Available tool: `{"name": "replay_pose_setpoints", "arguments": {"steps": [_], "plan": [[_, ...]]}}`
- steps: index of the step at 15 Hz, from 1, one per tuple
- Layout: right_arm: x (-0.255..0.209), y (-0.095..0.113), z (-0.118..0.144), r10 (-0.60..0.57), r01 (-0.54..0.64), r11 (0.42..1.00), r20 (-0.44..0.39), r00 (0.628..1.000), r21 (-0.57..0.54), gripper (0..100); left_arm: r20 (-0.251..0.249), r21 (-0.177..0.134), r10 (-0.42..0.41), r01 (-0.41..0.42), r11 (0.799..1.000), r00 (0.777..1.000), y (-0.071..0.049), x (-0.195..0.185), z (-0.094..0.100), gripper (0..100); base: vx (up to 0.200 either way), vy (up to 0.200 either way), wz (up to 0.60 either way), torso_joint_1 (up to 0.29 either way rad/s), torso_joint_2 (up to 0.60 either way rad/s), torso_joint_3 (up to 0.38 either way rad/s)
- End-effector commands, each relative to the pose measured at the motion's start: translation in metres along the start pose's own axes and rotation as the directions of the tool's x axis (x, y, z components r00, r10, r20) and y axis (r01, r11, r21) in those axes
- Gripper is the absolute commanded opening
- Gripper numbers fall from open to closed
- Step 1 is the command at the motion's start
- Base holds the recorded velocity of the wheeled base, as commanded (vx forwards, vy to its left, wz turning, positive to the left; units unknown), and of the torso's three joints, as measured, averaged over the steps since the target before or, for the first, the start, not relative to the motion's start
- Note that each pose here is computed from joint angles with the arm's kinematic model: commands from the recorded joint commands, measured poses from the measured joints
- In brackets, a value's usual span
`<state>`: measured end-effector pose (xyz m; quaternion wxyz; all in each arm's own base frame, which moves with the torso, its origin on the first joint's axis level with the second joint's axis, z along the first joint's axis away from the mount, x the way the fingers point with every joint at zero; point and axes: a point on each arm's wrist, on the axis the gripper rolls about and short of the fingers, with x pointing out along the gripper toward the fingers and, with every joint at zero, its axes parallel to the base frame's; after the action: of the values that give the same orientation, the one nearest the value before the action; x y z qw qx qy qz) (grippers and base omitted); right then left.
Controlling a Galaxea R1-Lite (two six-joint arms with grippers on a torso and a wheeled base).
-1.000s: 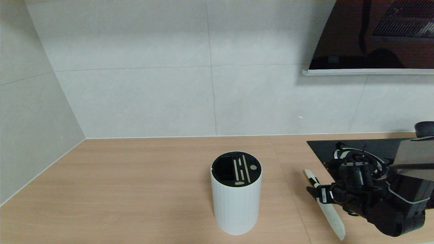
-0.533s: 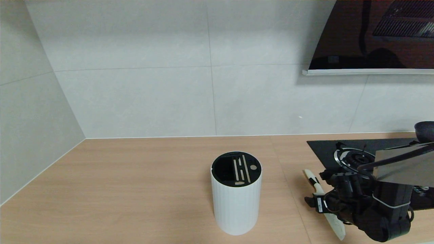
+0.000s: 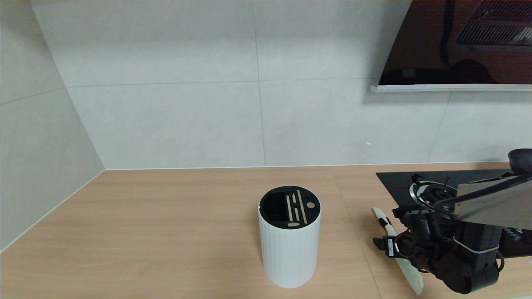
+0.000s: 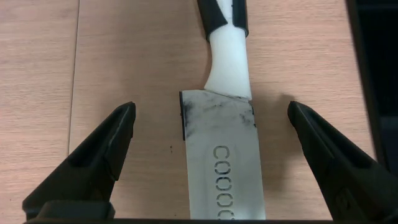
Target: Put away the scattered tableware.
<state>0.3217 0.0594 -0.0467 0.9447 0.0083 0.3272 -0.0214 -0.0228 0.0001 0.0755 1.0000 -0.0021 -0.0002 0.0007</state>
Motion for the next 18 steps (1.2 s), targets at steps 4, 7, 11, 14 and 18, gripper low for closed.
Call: {"name": "replay_pose_setpoints", "arguments": {"steps": [4,7,11,14,18], "plan": [[0.000,0.000,-0.003,0.000,0.000,1.000,-0.011,1.000,-0.006,0,0.000,0.000,0.002,-0.002,1.000,1.000,0.000,0.000,0.000,100,0.000,0.000,0.00,0.000,0.00,0.000],[0.000,-0.001,-0.003,-0.003,0.003,1.000,-0.010,1.000,-0.007,0,0.000,0.000,0.002,-0.002,1.000,1.000,0.000,0.000,0.000,100,0.000,0.000,0.00,0.000,0.00,0.000],[-0.010,-0.002,0.001,0.000,0.000,1.000,-0.003,1.000,-0.004,0,0.000,-0.002,0.002,-0.002,1.000,1.000,0.000,0.000,0.000,100,0.000,0.000,0.00,0.000,0.00,0.000],[-0.032,-0.003,0.016,0.018,-0.018,1.000,0.051,0.999,-0.001,0,0.000,0.000,0.002,-0.002,1.000,1.000,0.000,0.000,0.000,100,0.000,0.000,0.00,0.000,0.00,0.000],[-0.057,-0.004,0.036,0.027,-0.027,1.000,0.133,0.991,0.000,0,0.000,0.001,0.002,-0.002,1.000,1.000,0.000,0.000,0.000,100,0.000,0.000,0.00,0.000,0.00,0.000]]}}
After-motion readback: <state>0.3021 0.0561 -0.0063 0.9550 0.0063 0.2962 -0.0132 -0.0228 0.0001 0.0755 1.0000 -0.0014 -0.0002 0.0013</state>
